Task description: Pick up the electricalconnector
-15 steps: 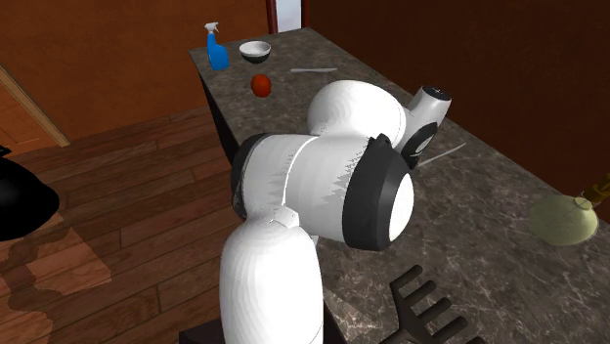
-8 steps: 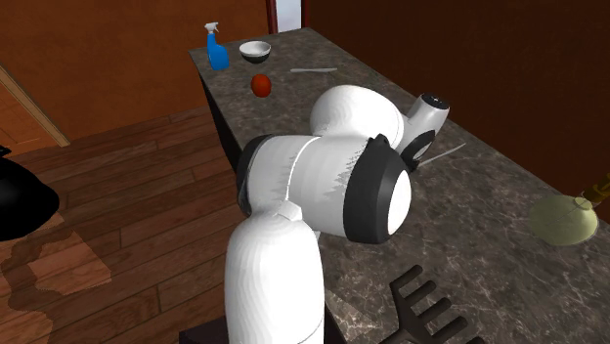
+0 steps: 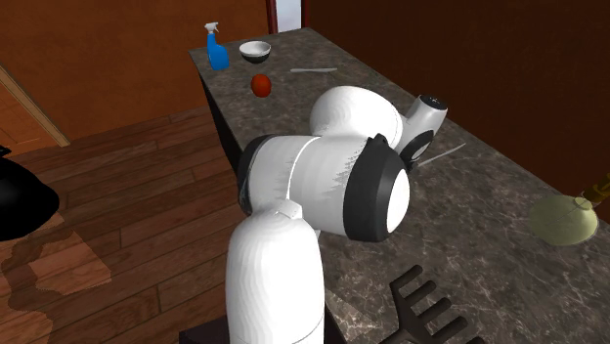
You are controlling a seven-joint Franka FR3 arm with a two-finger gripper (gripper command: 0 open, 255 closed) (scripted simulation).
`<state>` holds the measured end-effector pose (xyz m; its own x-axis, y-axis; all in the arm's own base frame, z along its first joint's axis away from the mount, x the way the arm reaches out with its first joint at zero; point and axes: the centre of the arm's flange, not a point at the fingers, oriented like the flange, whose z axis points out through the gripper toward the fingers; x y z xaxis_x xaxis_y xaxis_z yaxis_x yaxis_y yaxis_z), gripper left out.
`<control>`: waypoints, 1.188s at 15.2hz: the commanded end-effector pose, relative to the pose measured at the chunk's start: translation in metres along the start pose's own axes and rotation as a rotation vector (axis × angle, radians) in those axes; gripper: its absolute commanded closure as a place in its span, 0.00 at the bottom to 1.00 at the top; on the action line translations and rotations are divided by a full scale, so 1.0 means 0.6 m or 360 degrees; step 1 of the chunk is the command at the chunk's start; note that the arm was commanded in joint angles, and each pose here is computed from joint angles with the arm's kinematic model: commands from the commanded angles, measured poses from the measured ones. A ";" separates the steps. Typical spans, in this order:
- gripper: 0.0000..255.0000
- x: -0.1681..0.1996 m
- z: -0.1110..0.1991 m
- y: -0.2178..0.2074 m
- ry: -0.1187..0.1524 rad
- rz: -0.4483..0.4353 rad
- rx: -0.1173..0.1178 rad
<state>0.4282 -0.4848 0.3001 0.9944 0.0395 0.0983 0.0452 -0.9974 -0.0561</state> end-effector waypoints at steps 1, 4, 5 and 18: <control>1.00 0.001 0.007 -0.003 -0.0008 -0.0002 0.0010; 1.00 -0.002 -0.004 -0.006 -0.0008 -0.0002 0.0011; 1.00 -0.001 -0.012 -0.007 -0.0008 -0.0002 0.0011; 1.00 0.010 -0.119 -0.013 -0.0008 -0.0002 0.0011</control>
<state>0.4265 -0.4811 0.3684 0.9947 0.0411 0.0939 0.0471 -0.9969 -0.0625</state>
